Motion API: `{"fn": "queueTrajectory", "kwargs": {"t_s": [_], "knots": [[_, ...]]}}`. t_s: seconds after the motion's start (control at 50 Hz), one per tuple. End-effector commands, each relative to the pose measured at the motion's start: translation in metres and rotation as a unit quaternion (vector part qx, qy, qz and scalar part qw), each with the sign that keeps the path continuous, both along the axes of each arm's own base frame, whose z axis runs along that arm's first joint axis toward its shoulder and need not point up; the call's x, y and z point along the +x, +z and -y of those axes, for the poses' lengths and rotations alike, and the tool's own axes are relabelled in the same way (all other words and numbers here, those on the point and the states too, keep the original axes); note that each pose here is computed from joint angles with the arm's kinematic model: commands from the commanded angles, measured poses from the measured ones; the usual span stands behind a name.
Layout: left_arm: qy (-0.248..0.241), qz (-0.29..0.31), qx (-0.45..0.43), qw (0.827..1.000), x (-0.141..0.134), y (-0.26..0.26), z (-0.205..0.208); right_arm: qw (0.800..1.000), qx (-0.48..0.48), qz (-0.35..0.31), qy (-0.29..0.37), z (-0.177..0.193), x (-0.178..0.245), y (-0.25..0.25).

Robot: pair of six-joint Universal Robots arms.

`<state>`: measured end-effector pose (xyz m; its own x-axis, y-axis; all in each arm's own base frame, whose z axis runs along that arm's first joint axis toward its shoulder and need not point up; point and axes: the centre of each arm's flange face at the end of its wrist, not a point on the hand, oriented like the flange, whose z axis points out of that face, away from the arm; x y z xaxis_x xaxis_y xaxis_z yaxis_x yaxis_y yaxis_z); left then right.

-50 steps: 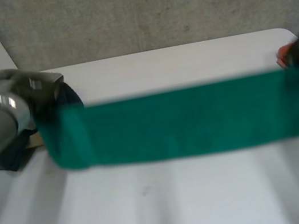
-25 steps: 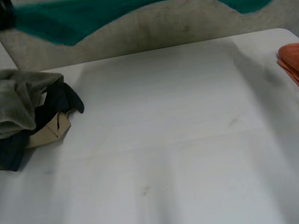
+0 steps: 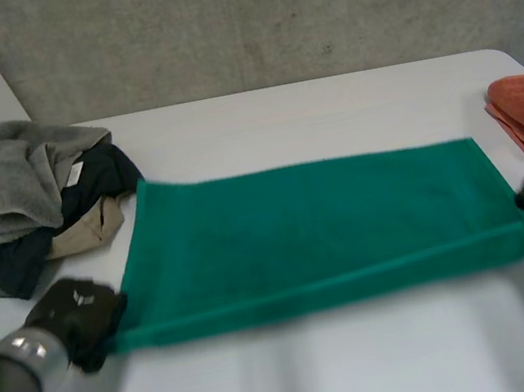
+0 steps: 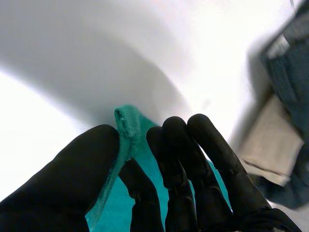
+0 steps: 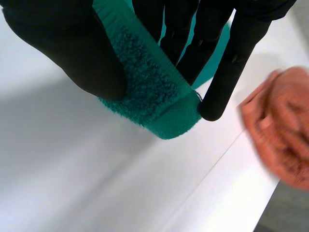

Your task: Fold the laundry.

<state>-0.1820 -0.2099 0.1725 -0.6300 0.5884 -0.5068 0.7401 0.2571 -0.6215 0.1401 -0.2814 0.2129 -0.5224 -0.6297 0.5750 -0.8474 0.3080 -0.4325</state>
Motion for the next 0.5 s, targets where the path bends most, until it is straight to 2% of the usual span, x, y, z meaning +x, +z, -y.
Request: {"fn": "queueTrajectory", "kwargs": {"t_s": [0.02, 0.1, 0.26, 0.36, 0.5], "knots": [[-0.034, 0.017, 0.052, 0.998, 0.004, 0.024, -0.028, 0.998, 0.027, -0.021, 0.049, -0.012, -0.008, 0.011], [-0.048, -0.009, 0.000, 0.999, -0.009, 0.028, 0.004, 1.000, -0.008, -0.001, 0.030, 0.012, -0.007, 0.003], [-0.021, -0.044, -0.093, 0.994, -0.040, 0.028, 0.069, 0.996, -0.077, 0.054, -0.008, 0.054, 0.004, -0.022], [-0.006, -0.052, -0.150, 0.987, -0.062, 0.030, 0.107, 0.990, -0.129, 0.055, -0.002, 0.079, 0.010, -0.035], [-0.007, -0.037, -0.173, 0.984, -0.080, 0.016, 0.143, 0.982, -0.181, 0.053, 0.018, 0.105, 0.023, -0.046]]}}
